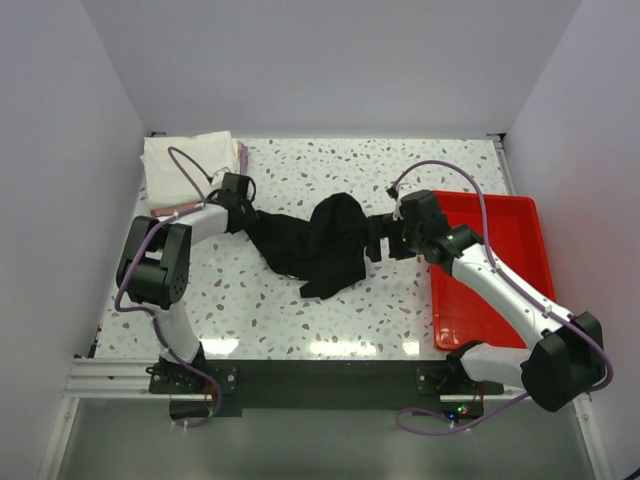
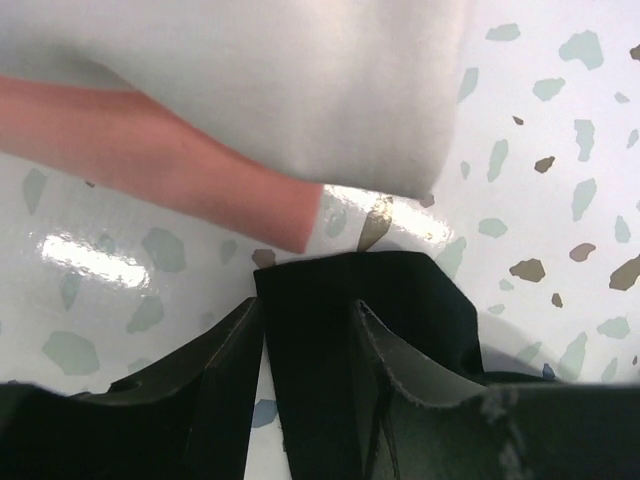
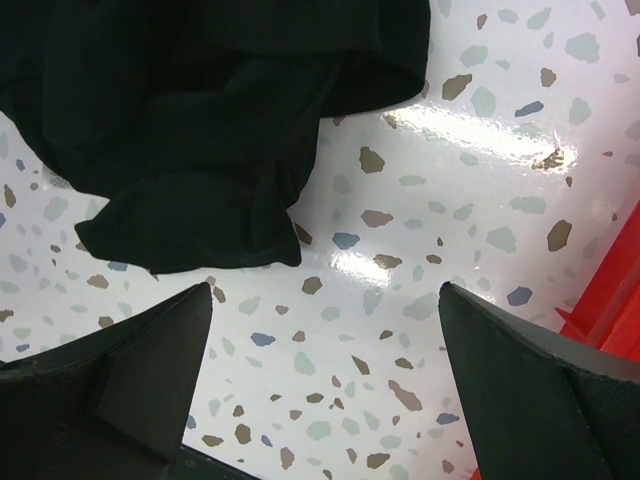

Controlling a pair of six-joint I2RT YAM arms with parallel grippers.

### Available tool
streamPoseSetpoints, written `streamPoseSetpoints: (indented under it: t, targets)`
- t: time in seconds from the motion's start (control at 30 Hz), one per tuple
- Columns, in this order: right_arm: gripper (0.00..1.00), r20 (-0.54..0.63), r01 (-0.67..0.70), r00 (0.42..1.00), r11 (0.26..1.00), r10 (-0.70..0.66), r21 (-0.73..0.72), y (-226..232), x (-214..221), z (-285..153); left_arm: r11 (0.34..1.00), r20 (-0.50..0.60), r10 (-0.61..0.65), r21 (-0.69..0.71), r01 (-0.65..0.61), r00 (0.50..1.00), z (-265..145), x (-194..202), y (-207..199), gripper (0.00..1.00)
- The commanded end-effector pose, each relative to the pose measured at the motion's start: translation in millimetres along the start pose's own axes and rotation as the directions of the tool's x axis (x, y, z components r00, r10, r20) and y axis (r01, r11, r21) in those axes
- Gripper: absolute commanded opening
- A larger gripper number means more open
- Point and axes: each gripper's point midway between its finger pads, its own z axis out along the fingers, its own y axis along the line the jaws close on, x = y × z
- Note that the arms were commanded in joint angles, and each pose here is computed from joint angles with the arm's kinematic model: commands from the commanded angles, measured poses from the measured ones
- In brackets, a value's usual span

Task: Fold and stack the t-shirts
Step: Flatten the tshirt out

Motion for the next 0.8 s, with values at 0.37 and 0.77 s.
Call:
streamPoseSetpoints:
  t: [0.37,0.77]
  targets:
    - [0.99,0.045,0.024,0.999,1.000,-0.025,0.015,-4.1,-5.2,4.1,0.952,-0.241,0.179,-0.201,-0.230,0.954,7.5,80.9,38.0,0.04]
    - [0.98,-0.025,-0.016,1.000,0.996,0.013,-0.082,18.6,-6.8,26.3,0.976,0.003,0.079,-0.204,-0.077,0.997,-86.8,18.3,48.1,0.00]
